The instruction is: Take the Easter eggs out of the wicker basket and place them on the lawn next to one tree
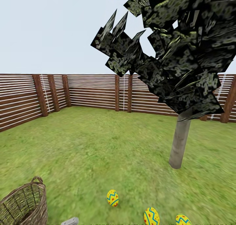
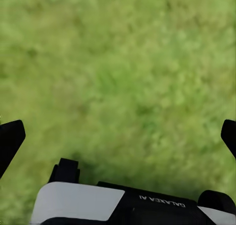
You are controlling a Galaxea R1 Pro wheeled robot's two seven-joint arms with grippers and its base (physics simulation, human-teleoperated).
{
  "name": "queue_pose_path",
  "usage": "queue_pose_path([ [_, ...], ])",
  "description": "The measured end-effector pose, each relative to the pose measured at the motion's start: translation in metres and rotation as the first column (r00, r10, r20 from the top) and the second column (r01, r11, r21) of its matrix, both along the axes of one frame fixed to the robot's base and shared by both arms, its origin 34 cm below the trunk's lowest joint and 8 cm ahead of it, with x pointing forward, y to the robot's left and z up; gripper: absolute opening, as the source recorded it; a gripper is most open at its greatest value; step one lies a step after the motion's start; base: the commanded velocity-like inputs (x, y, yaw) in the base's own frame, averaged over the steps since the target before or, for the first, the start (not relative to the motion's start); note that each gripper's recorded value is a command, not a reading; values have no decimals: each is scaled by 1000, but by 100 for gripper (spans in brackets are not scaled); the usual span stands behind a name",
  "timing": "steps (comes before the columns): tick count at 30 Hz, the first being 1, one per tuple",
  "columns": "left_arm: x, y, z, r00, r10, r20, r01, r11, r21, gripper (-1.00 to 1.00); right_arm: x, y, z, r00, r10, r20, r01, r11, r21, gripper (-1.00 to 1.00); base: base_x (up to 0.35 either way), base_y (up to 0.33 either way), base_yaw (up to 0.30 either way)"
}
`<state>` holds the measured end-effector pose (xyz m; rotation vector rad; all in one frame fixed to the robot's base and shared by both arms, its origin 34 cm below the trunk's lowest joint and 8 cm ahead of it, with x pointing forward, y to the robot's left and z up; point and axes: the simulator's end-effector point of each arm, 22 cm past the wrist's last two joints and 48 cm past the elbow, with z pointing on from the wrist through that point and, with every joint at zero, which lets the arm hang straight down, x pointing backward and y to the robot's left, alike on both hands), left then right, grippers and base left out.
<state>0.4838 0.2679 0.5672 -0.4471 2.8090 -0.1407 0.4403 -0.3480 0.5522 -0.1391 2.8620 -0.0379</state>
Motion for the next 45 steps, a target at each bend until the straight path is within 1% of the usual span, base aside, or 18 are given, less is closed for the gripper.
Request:
queue_pose_path([
  [33,-21,0,29,998,-2,-60,2,1000,0,100,-22,4,31,998,2,-61,-2,1000,3,100,0,0,0],
  [45,-30,1,38,996,-1,-84,1,1000,-1,100,-37,6,39,995,2,-96,-1,1000,5,100,0,0,0],
])
